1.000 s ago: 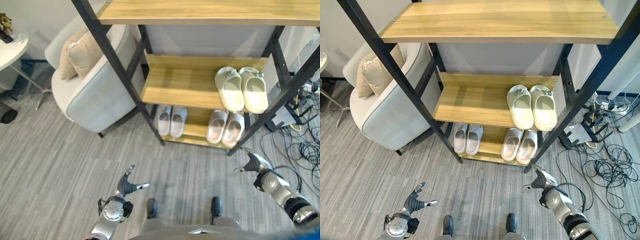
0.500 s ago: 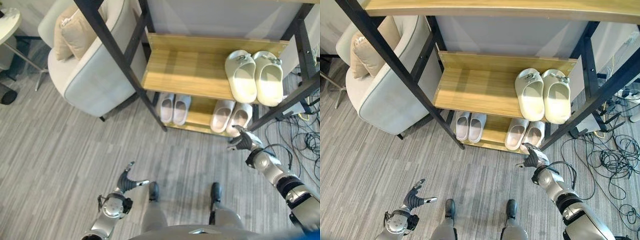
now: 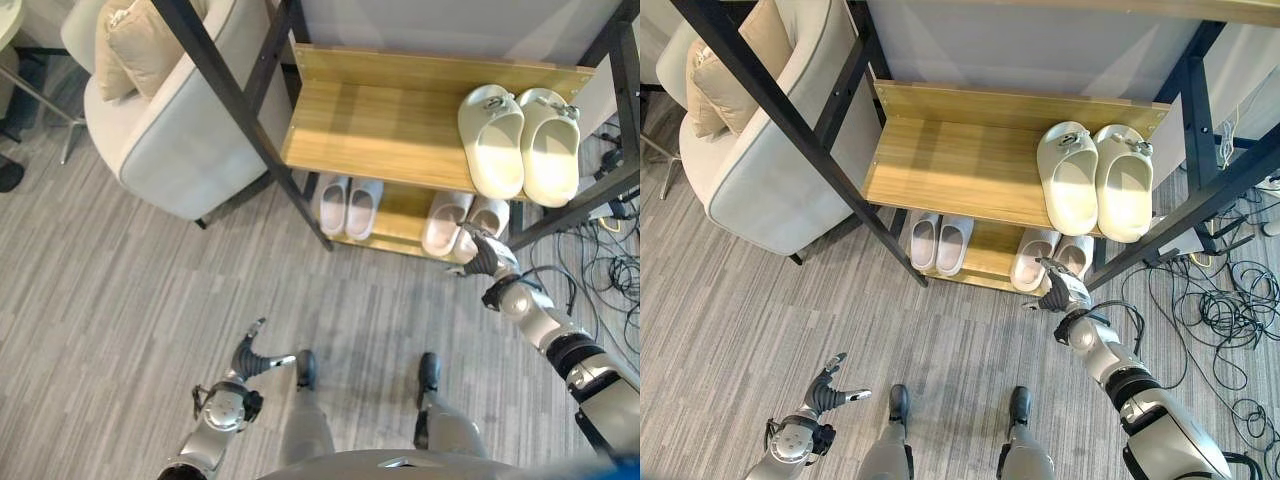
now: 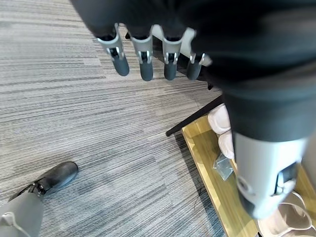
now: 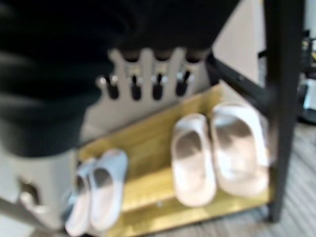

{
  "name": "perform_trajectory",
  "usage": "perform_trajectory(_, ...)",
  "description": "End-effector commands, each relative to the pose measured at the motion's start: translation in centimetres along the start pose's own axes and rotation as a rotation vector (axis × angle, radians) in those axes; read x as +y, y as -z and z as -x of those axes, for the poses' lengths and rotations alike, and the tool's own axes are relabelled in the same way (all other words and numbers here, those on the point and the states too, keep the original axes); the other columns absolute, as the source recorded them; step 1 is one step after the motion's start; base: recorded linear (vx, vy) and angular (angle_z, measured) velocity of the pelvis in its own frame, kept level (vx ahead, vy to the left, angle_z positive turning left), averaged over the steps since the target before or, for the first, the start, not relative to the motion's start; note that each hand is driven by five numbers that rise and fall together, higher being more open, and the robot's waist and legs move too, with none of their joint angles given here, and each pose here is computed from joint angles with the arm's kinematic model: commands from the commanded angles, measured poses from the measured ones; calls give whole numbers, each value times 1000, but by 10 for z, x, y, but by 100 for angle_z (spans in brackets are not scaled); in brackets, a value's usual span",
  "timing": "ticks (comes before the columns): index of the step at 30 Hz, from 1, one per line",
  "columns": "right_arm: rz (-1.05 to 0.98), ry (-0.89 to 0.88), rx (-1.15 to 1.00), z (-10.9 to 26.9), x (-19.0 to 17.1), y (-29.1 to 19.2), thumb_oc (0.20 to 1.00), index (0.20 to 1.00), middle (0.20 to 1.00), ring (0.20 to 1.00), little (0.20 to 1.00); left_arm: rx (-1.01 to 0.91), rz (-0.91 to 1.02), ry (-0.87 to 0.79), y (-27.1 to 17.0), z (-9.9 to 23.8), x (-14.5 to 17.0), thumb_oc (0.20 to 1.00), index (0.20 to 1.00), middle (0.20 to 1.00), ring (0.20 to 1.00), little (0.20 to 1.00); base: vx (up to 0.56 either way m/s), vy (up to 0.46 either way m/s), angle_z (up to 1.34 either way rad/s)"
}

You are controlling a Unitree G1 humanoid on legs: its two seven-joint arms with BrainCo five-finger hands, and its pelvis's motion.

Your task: Arrange the slippers neatly on the shoe rack.

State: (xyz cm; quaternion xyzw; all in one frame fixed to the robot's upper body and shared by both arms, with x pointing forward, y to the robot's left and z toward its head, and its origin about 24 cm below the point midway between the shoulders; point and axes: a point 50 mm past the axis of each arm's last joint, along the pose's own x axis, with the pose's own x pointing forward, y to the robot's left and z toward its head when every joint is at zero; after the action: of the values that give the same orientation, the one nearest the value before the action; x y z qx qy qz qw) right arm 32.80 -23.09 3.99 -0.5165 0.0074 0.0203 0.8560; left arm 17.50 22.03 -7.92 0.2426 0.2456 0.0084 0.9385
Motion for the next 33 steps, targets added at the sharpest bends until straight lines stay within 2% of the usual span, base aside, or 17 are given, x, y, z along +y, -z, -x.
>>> perform_trajectory(1, -51, 144, -102, -11, -29, -21, 1000, 1000, 1000, 1000, 1000, -95, -40, -19, -13, 0, 6, 1000, 1000, 1000, 1000, 1000, 0, 0, 0)
perform_trajectory(18, -140, 282, -109, -18, -59, -26, 1000, 1000, 1000, 1000, 1000, -89, -52, -12, -12, -1, 3, 1000, 1000, 1000, 1000, 1000, 0, 0, -1)
perform_trajectory(33, -136, 241, -93, -25, -57, -30, 1000, 1000, 1000, 1000, 1000, -65, -67, 32, -7, 0, -3, 1000, 1000, 1000, 1000, 1000, 0, 0, 0)
